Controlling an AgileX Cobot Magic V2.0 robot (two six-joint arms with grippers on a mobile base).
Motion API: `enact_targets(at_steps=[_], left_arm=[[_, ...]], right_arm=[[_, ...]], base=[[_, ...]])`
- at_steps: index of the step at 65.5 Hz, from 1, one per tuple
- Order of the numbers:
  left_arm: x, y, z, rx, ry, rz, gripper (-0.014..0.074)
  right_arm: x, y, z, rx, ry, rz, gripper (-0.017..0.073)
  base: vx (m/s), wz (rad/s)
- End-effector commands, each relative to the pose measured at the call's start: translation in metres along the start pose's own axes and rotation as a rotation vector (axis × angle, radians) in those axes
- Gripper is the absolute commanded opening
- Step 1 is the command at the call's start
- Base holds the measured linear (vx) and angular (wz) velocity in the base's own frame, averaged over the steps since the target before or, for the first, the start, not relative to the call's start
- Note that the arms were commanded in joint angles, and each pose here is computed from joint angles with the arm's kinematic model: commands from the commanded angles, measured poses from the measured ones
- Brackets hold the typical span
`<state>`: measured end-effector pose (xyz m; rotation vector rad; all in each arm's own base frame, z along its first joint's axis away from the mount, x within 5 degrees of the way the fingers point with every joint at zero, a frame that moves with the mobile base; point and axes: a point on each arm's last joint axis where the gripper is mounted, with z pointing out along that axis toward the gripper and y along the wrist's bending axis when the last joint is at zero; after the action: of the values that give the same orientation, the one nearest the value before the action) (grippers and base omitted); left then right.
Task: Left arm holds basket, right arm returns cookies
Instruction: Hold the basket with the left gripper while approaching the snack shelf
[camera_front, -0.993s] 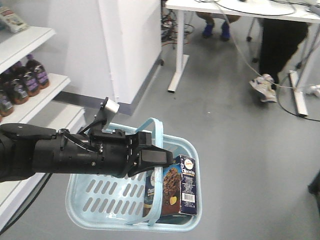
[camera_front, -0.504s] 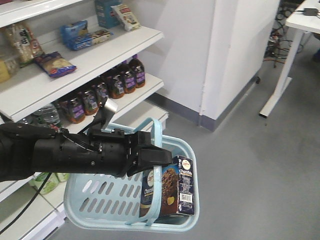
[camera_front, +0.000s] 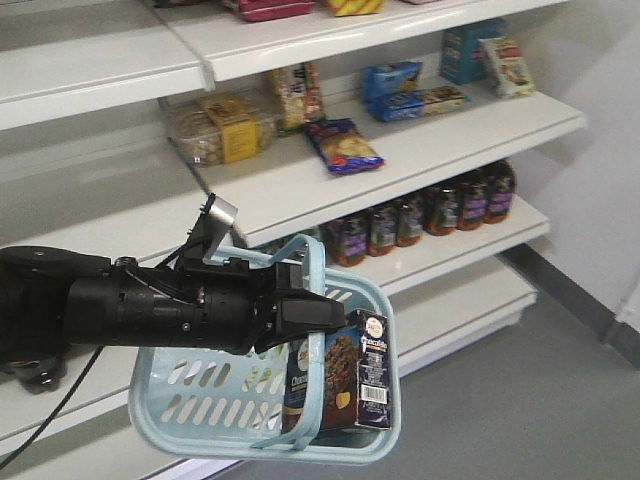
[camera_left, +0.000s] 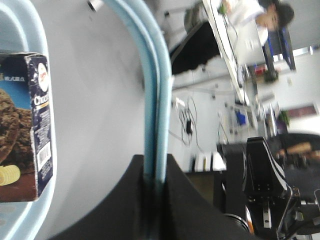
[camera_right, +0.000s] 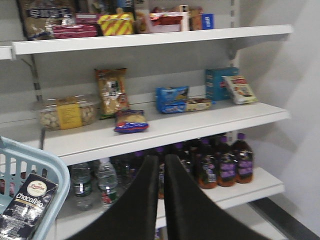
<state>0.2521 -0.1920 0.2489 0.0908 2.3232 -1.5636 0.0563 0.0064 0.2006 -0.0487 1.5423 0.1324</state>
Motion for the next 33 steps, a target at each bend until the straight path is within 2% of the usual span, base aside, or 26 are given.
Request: enact_targets(at_steps=[1, 33], left_arm=[[-0.0079, -0.0304, -0.0084, 0.137, -0.055, -0.006, -0.0003], [-0.0101, -0.0279, -0.0083, 0.109, -0.079, -0.009, -0.0003]], right_arm=[[-0.0011, 0.0007, -0.0005, -0.010, -0.066, -0.013, -0.0003], [-0.0011, 0.0007, -0.0005, -0.010, -0.066, -0.013, -0.0003]], base=[[0.21, 0.85], [0.18, 0.66]])
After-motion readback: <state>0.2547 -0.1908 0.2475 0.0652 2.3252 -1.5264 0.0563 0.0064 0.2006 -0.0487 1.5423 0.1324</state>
